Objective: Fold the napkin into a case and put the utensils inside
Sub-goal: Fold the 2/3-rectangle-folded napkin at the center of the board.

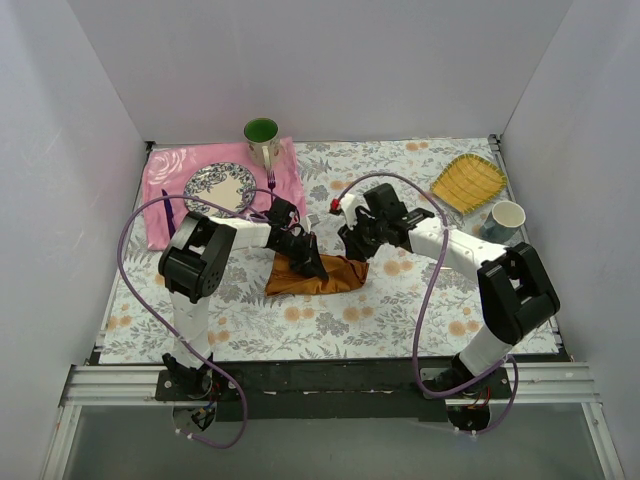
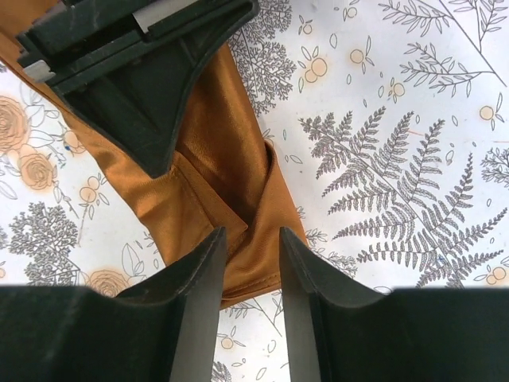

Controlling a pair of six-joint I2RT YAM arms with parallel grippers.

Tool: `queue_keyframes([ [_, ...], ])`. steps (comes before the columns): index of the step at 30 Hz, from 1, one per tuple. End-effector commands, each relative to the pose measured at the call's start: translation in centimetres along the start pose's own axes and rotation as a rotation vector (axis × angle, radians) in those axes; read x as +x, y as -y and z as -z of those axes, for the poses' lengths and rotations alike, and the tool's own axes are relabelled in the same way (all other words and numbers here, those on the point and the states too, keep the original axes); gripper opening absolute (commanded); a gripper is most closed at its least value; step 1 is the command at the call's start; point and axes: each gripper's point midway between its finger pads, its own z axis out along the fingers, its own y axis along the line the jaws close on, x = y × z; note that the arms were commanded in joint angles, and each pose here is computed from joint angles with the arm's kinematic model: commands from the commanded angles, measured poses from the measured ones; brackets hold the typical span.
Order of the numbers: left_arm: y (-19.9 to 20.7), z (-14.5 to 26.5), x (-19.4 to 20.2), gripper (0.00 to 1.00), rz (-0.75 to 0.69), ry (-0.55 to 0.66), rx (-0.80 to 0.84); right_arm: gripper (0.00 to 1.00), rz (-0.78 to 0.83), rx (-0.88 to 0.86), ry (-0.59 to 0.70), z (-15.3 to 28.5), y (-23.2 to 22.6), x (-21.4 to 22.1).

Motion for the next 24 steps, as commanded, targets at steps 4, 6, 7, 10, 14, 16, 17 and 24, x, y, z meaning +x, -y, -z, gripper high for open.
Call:
queue_keyframes([
  [4,-0.9,-0.1,-0.6,0.00,-0.031,0.023,-0.039,0.56,-0.129,-0.231,0.075,1.9,-1.9,-2.2],
  [6,-0.8,-0.1,-0.6,0.00,-0.036,0.023,-0.034,0.57,-0.154,-0.293,0.066,1.7,-2.7,-1.9],
  [7,-0.8,-0.1,-0.6,0.00,-0.036,0.023,-0.034,0.57,-0.165,-0.309,0.056,1.9,-2.9,-1.9],
  [10,-0.8,-0.1,-0.6,0.00,-0.043,0.020,-0.030,0.51,-0.211,-0.371,0.033,1.3,-3.5,-1.5],
  [14,-0.7,-0.1,-0.6,0.00,-0.045,0.023,-0.030,0.52,-0.275,-0.414,-0.018,0.7,-3.9,-0.4],
  [16,-0.8,-0.1,-0.5,0.00,-0.044,0.023,-0.028,0.53,-0.290,-0.414,-0.028,0.4,-3.8,-0.2],
  [17,-0.7,0.0,-0.6,0.00,-0.048,0.025,-0.027,0.54,-0.293,-0.407,-0.033,0.3,-3.7,0.0],
  [24,-0.8,0.0,-0.6,0.00,-0.052,0.027,-0.026,0.55,-0.311,-0.378,-0.067,-0.3,-3.1,0.8],
])
